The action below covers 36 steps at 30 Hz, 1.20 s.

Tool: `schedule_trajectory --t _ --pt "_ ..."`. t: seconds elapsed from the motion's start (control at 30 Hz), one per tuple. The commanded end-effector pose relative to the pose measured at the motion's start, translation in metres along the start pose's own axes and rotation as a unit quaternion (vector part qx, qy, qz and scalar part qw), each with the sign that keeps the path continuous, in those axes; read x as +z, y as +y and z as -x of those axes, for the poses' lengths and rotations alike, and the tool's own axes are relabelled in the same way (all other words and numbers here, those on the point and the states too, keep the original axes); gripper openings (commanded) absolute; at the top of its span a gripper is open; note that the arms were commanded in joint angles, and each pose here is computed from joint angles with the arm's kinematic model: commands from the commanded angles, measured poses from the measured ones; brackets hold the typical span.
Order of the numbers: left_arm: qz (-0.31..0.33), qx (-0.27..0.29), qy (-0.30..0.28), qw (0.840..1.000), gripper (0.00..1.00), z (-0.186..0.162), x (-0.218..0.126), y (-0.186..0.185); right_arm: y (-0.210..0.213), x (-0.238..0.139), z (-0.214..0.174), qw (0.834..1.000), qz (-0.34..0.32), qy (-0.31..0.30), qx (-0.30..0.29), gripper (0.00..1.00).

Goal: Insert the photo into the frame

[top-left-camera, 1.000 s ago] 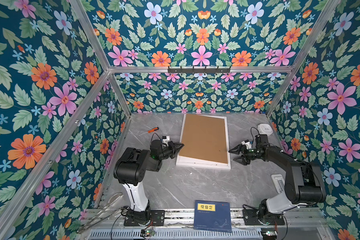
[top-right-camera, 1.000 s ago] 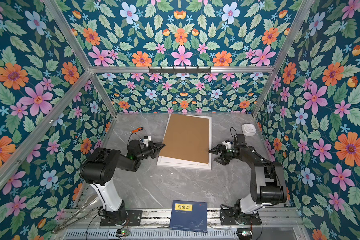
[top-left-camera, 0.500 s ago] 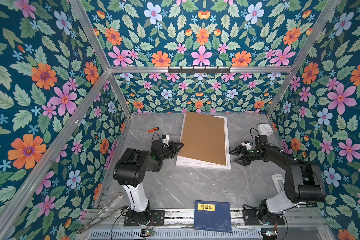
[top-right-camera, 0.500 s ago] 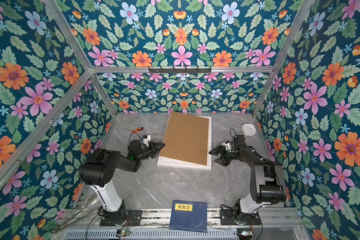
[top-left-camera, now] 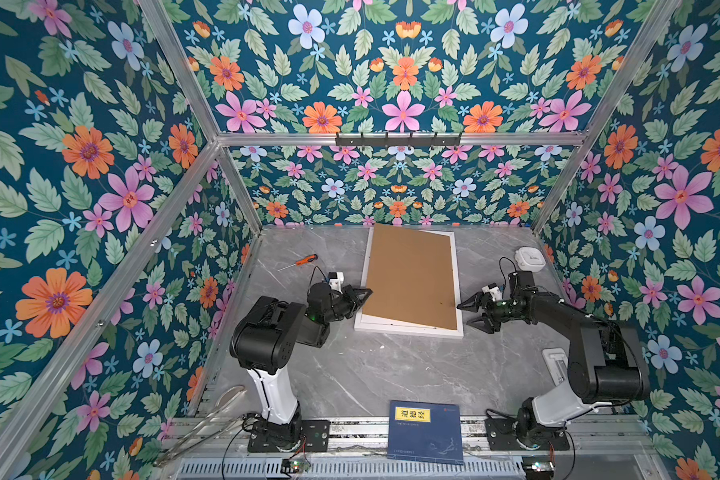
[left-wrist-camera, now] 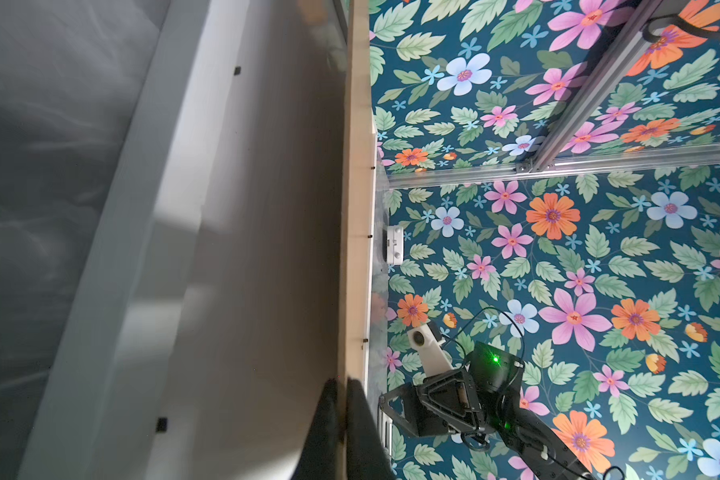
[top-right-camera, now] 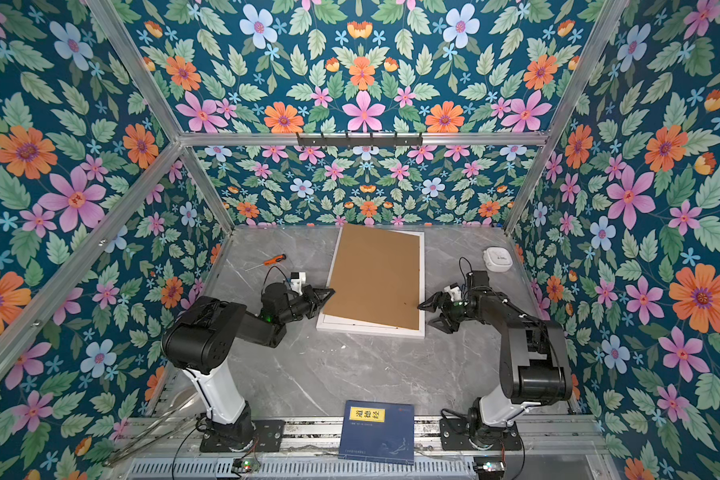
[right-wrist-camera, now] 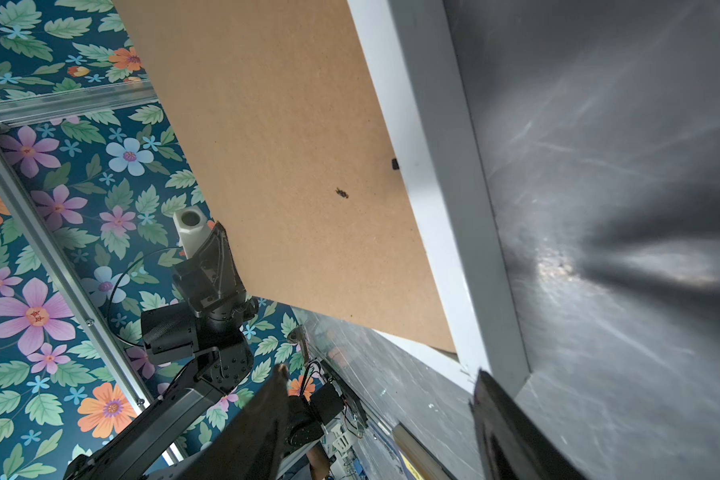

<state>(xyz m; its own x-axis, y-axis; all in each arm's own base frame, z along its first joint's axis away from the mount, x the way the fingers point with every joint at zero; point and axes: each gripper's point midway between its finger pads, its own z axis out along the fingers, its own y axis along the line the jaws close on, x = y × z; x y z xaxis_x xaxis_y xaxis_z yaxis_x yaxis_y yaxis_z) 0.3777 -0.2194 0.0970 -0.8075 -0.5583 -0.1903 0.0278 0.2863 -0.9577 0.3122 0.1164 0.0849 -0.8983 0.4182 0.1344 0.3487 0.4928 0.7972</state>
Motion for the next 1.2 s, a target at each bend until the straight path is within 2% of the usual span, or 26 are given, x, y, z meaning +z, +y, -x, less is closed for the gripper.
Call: schedule_trajectory --t 0.0,0.13,0.3,0.43,0.77,0.97,1.07,1.17 --pt "0.008 0.030 -0.005 1.000 0.20 0.002 0.000 -0.003 0.003 0.000 -0.001 1.000 0.009 0.005 -0.011 0.70" --pt "0.033 0.044 0.003 0.998 0.38 0.000 0.001 0.002 0.003 0.000 -0.002 1.000 0.010 0.007 -0.011 0.70" --pt "0.063 0.063 0.009 0.996 0.44 0.001 0.000 0.007 0.003 0.000 -0.003 1.000 0.011 0.008 -0.011 0.70" --pt "0.105 0.082 0.021 0.991 0.53 -0.002 0.003 0.016 0.002 0.001 -0.003 1.000 0.011 0.009 -0.010 0.70" --pt "0.149 0.107 0.042 0.982 0.55 -0.008 0.016 0.021 0.001 0.002 -0.005 1.000 0.013 0.013 -0.010 0.70" --pt "0.201 0.136 0.053 0.969 0.62 -0.005 0.011 0.025 0.001 0.003 -0.004 1.000 0.014 0.014 -0.008 0.70" --pt "0.227 0.148 0.059 0.961 0.72 -0.003 0.007 0.027 -0.001 0.005 -0.002 1.000 0.011 0.015 -0.006 0.70" --pt "0.273 0.169 0.070 0.945 0.80 0.000 -0.001 0.031 -0.003 0.005 0.002 1.000 0.002 0.009 -0.004 0.70"
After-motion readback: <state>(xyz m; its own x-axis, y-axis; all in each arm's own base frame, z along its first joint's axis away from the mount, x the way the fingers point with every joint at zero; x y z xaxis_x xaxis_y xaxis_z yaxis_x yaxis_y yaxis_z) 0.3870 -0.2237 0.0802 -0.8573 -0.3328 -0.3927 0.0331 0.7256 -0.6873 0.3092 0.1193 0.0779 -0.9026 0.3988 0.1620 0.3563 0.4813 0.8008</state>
